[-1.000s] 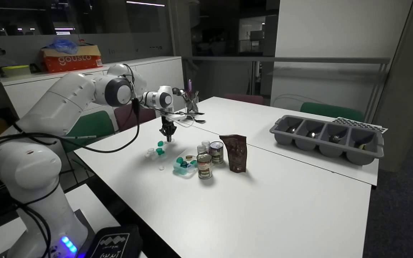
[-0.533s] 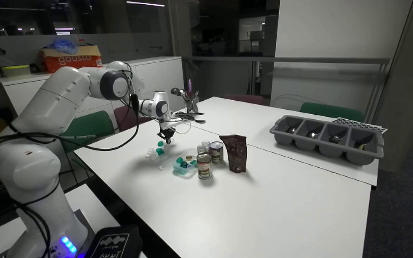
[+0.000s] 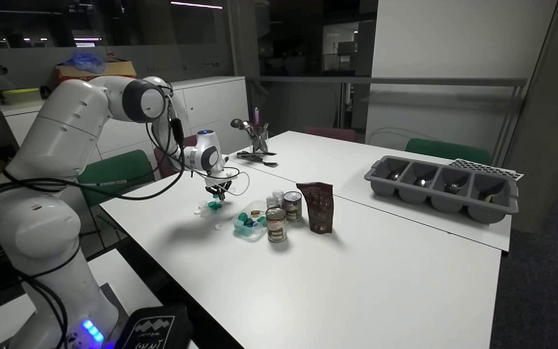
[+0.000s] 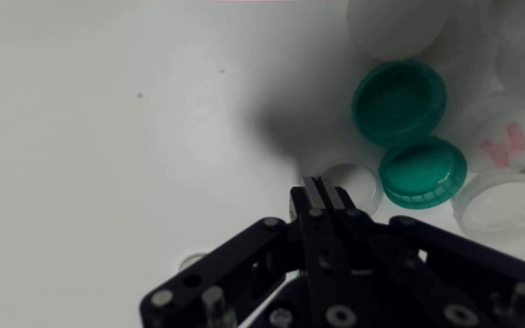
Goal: Pick up a clear disc from the table and put it in the lunchbox
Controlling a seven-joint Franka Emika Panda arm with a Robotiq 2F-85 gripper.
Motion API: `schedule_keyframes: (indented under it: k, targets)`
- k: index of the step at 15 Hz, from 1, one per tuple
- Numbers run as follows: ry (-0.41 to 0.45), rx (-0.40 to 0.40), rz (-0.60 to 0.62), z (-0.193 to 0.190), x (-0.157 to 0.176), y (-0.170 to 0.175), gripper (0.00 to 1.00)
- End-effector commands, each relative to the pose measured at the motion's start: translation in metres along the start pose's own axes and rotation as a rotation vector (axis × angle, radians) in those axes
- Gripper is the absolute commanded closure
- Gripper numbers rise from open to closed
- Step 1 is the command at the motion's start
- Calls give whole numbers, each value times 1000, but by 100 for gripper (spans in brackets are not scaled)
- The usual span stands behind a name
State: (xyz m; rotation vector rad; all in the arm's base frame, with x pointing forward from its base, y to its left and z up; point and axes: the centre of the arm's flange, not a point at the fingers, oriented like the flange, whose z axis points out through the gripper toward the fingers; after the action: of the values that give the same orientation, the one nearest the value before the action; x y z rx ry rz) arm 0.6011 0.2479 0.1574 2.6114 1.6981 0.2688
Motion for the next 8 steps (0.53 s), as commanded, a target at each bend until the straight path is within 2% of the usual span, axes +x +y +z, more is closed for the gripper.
schedule_keyframes:
  k: [1,8]
  targets:
    - [-28,-20,33,-47,-46,-54,99]
    - [-249,-8,19,-124,-54,-118,99]
